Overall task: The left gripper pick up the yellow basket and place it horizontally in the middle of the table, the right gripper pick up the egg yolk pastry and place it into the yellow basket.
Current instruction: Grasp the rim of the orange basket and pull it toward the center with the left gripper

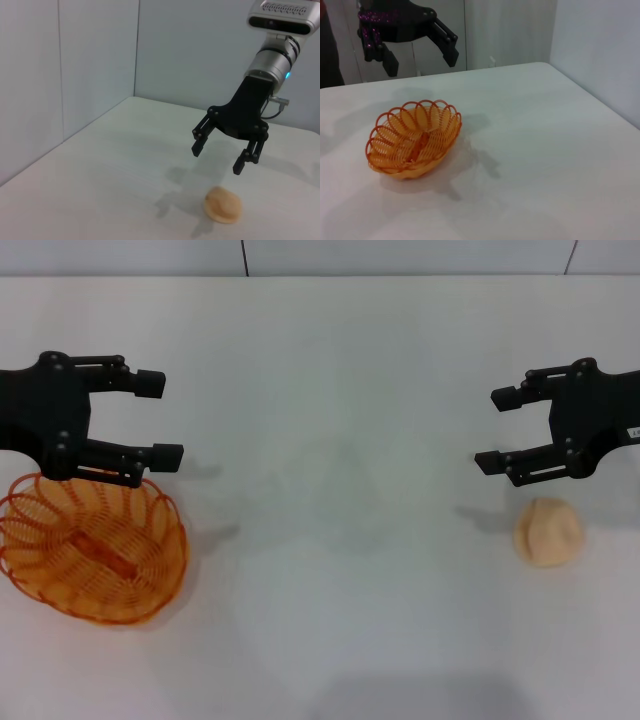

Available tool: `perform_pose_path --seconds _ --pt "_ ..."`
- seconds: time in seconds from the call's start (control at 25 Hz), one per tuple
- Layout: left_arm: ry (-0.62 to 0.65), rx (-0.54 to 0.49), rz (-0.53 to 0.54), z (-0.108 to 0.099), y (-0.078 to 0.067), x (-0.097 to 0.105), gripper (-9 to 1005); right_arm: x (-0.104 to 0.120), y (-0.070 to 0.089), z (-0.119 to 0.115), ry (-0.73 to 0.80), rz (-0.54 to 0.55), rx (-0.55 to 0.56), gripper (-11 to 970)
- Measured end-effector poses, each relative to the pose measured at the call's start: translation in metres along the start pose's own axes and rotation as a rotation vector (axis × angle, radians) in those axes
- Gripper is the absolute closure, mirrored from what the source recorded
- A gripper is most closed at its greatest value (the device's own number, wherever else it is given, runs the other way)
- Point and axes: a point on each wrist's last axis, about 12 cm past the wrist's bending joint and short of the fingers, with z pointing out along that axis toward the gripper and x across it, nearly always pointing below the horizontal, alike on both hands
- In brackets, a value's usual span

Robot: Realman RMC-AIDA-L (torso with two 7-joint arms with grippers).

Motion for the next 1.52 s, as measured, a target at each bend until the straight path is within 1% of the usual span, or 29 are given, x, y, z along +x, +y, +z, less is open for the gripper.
perform_pose_path --seconds 0.68,0.88,1.04,1.16,1.32,1.52 --pt "0.004 -0.001 -0.003 0.0 0.0 0.0 113 0.003 -0.001 0.002 -0.001 0.012 0.003 193" --pt "0.023 -0.012 -0.014 -0.006 0.003 -0.001 115 0.002 -0.002 0.004 -0.004 0.017 -0.002 193" --pt "0.084 -0.037 -0.05 -0.014 0.008 -0.005 116 0.003 -0.002 0.005 -0.011 0.024 -0.003 193" --pt "0.167 -0.069 -0.092 -0.022 0.016 -0.01 116 0.002 -0.003 0.005 -0.014 0.028 -0.002 193" --pt "0.304 -0.135 -0.149 -0.037 0.028 -0.016 117 0.0 -0.002 0.007 -0.015 0.026 -0.007 193" --pt "0.422 -0.232 -0.207 -0.055 0.036 -0.016 118 -0.002 -0.003 0.009 -0.018 0.021 -0.008 193"
